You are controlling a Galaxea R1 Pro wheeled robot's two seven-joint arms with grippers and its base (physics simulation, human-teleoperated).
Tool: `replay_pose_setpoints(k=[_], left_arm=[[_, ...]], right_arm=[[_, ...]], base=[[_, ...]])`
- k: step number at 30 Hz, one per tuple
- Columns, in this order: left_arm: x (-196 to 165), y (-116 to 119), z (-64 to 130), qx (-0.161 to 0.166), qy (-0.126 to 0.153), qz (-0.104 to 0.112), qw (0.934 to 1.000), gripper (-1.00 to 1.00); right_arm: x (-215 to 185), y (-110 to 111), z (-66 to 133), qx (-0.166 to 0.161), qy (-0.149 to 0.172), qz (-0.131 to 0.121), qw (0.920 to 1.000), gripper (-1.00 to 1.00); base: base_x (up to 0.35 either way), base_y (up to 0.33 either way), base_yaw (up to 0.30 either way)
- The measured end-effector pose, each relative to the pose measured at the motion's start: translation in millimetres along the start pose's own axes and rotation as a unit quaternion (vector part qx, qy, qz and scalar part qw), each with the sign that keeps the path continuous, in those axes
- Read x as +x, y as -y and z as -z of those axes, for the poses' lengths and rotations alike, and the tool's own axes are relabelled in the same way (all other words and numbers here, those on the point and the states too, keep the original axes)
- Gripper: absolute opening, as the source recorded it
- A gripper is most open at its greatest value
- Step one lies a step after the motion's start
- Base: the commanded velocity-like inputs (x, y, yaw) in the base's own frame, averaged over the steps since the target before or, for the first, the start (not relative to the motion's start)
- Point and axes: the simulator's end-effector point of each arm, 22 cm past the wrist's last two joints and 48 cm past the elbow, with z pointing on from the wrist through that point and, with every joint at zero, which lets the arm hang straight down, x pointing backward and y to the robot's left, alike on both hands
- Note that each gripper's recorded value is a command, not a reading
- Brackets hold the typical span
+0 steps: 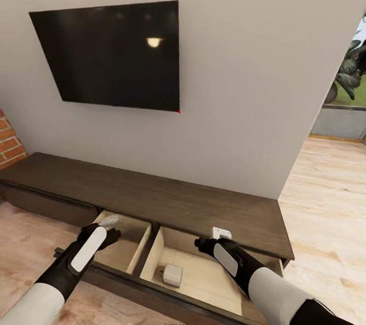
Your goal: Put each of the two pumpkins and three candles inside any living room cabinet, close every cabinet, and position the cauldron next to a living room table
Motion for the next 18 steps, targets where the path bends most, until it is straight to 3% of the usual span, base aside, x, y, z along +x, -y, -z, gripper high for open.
replay_pose_setpoints(k=[6,12,18], left_arm=[[-15.3,-31.8,-2.0,-0.015,0.007,0.008,0.9998,1.00],[-19.7,-42.5,-2.5,-0.013,0.002,0.027,0.9996,1.00],[-29.9,-43.8,2.9,-0.008,0.012,0.027,0.9995,1.00]], right_arm=[[-0.2,-0.7,-0.2,-0.001,0.001,0.000,1.0000,1.00],[-0.3,-0.7,-0.2,-0.001,0.001,0.000,1.0000,1.00],[-0.4,-0.7,0.1,-0.001,0.001,0.000,1.0000,1.00]], base=[[-0.181,0.049,0.288],[-0.247,0.108,0.288],[-0.049,0.021,0.288]])
